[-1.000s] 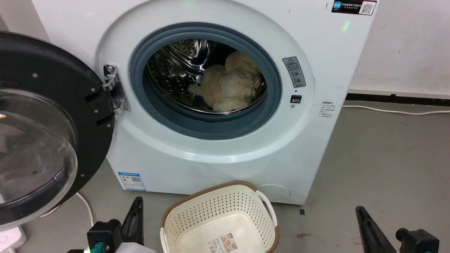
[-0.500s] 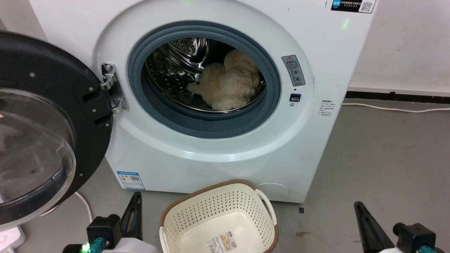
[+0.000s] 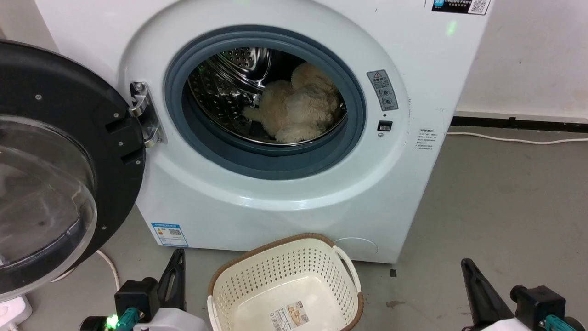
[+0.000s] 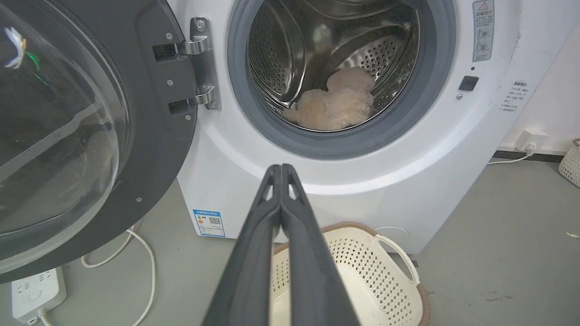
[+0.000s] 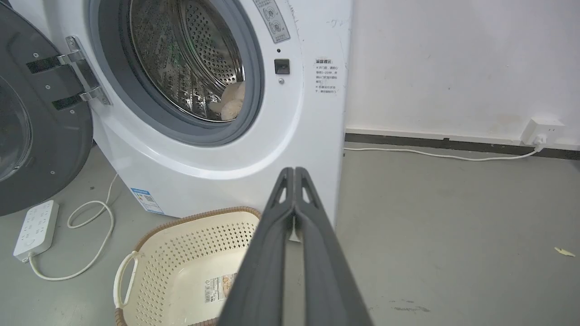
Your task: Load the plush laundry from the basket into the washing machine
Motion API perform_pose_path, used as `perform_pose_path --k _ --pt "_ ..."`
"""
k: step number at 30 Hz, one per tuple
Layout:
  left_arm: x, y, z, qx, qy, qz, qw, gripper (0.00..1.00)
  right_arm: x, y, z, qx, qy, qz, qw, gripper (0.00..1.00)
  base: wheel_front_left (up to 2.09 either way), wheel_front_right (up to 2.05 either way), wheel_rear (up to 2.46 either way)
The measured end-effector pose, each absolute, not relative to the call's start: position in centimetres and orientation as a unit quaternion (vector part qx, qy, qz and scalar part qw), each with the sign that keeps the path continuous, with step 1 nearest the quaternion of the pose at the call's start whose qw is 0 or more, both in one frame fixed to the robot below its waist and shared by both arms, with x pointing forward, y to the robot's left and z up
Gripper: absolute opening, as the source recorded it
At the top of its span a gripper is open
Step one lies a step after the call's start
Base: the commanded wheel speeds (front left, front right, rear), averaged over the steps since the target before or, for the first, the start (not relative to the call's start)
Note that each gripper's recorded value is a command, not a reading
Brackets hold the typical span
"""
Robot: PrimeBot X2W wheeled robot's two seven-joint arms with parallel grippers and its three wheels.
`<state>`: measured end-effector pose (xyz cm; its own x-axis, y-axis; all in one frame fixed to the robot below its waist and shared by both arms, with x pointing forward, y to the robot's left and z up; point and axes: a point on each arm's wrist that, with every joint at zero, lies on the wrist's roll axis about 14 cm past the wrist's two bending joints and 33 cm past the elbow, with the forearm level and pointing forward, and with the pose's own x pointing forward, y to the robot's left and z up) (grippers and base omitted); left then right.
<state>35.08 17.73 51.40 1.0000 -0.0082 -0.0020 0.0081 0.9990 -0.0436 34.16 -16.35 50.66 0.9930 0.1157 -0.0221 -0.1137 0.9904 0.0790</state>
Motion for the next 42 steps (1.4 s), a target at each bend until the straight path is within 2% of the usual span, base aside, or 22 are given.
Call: perform_pose_path --k 42 --pt "36.6 17.7 52.2 0.011 0.001 -0.003 1.000 0.00 36.0 -16.1 51.7 -0.005 0.011 0.063 0.998 0.00 0.00 0.00 0.00"
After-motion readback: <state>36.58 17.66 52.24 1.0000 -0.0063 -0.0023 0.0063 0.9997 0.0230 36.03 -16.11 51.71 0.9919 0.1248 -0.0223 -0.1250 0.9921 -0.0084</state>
